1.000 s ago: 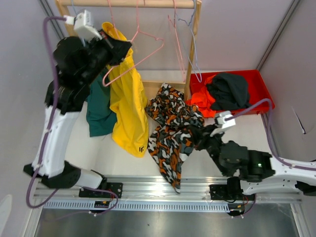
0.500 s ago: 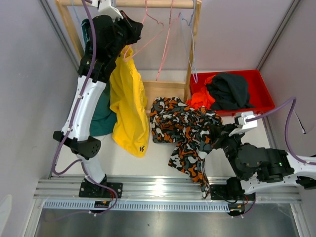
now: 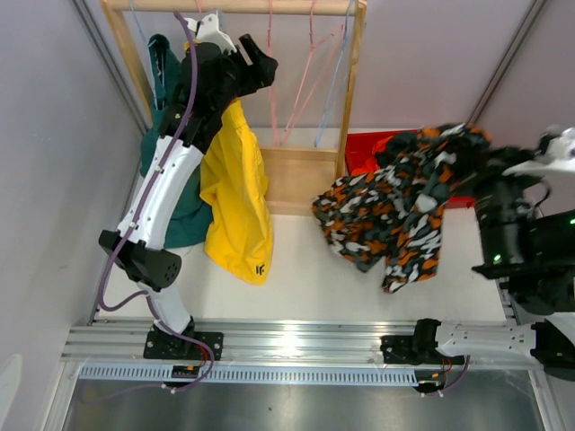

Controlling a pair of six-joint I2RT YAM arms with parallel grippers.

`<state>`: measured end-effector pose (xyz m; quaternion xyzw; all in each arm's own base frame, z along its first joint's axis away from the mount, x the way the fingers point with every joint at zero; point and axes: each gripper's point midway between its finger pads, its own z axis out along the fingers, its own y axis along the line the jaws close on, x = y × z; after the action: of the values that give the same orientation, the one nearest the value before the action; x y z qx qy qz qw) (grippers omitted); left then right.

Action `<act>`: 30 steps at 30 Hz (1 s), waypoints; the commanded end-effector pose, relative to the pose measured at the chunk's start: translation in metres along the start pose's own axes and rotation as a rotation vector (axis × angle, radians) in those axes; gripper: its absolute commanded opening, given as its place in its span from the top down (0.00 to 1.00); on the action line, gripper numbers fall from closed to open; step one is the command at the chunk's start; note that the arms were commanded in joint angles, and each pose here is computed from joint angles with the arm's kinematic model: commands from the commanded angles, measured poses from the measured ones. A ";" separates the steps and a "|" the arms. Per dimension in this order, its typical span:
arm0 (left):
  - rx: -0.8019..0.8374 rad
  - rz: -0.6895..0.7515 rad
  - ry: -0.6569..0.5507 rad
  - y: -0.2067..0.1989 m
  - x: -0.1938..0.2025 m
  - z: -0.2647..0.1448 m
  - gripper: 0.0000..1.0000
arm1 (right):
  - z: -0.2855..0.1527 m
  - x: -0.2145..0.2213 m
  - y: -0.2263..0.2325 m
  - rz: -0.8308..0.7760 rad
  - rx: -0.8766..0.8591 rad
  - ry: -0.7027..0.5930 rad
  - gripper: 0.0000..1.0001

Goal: Remove the shorts from the hanger

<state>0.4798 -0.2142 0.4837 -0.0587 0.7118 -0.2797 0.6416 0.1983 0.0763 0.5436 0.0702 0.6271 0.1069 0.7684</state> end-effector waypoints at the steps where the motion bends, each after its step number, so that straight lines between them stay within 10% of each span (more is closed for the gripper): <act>1: 0.065 0.003 -0.072 -0.015 -0.032 -0.024 0.15 | 0.015 -0.080 -0.001 -0.043 -0.008 -0.190 1.00; 8: 0.064 0.032 -0.069 -0.009 -0.037 -0.041 0.01 | 0.069 -0.136 0.034 -0.221 0.032 -0.333 1.00; 16: 0.114 0.022 -0.020 -0.008 -0.022 -0.063 0.01 | 0.165 -0.159 -0.043 -0.308 0.230 -0.456 1.00; 30: 0.194 0.017 0.003 -0.015 -0.007 -0.105 0.01 | 0.322 -0.009 -0.185 -0.116 0.276 -0.277 1.00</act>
<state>0.4004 -0.1928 0.4736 -0.0081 0.7065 -0.3244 0.6290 0.5229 -0.1087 0.5599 0.1450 0.5684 -0.1065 0.8029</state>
